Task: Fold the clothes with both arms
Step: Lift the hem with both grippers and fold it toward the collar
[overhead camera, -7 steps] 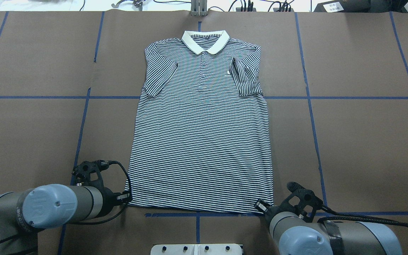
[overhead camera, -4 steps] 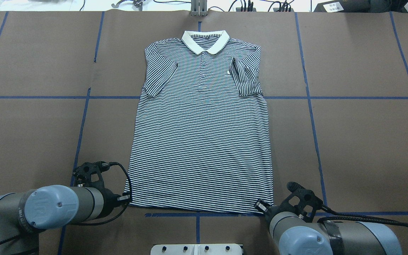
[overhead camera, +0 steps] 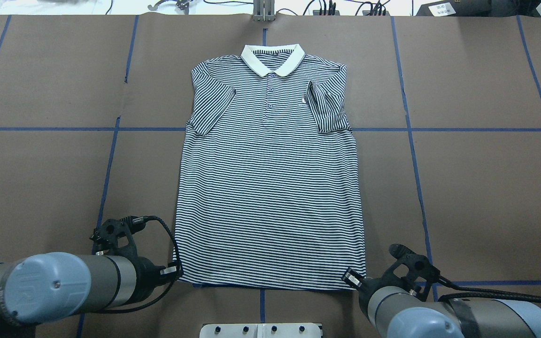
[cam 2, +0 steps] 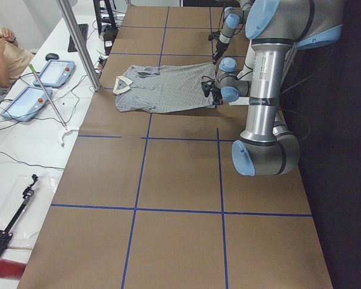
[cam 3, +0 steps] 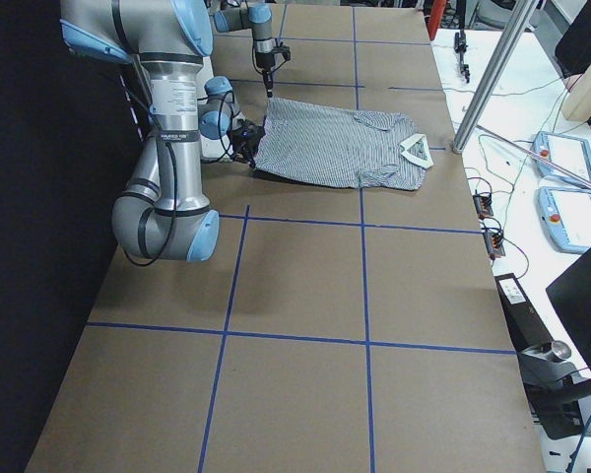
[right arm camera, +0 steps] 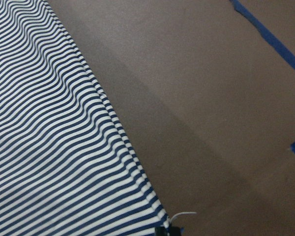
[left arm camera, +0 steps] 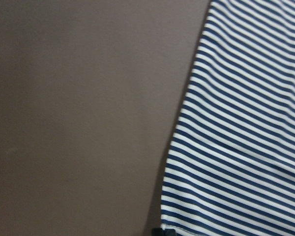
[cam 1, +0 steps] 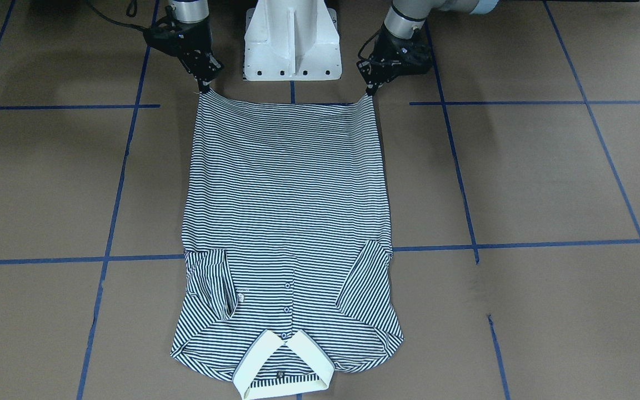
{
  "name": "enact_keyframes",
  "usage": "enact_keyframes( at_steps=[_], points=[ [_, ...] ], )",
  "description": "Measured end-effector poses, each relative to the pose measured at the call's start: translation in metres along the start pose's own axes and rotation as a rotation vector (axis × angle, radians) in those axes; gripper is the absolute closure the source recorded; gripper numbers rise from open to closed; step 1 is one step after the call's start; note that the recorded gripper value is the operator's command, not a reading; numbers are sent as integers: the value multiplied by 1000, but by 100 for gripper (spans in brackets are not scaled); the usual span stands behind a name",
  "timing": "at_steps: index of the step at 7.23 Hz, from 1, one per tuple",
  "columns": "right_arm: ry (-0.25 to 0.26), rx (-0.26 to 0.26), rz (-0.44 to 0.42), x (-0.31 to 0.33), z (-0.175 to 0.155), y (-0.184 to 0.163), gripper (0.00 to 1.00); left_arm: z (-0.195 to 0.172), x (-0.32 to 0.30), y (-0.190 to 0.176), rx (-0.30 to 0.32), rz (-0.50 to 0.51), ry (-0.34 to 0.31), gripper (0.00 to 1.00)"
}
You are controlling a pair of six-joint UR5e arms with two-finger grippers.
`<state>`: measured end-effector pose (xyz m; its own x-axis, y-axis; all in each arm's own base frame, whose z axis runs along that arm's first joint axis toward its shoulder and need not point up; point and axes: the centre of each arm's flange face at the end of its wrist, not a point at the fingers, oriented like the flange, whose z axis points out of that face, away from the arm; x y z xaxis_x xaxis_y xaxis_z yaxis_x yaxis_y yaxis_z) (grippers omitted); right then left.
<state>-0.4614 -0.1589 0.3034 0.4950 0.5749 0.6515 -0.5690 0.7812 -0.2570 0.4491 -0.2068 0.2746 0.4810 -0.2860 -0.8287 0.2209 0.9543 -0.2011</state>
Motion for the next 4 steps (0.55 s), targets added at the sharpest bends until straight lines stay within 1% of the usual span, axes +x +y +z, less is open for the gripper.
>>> enact_keyframes(
  at_steps=[1,2,3,4],
  points=[
    [-17,-36,-12,13,-27,-2,100,-29,5,14,-22,-19,3,100],
    [-44,-69,-10,18,-55,-9,100,-49,9,21,-34,-28,10,100],
    [-72,-79,1,16,-73,-20,100,-57,12,20,-31,-24,17,100],
    [-107,-60,14,0,-77,-34,100,-58,21,2,9,19,30,100]
  ],
)
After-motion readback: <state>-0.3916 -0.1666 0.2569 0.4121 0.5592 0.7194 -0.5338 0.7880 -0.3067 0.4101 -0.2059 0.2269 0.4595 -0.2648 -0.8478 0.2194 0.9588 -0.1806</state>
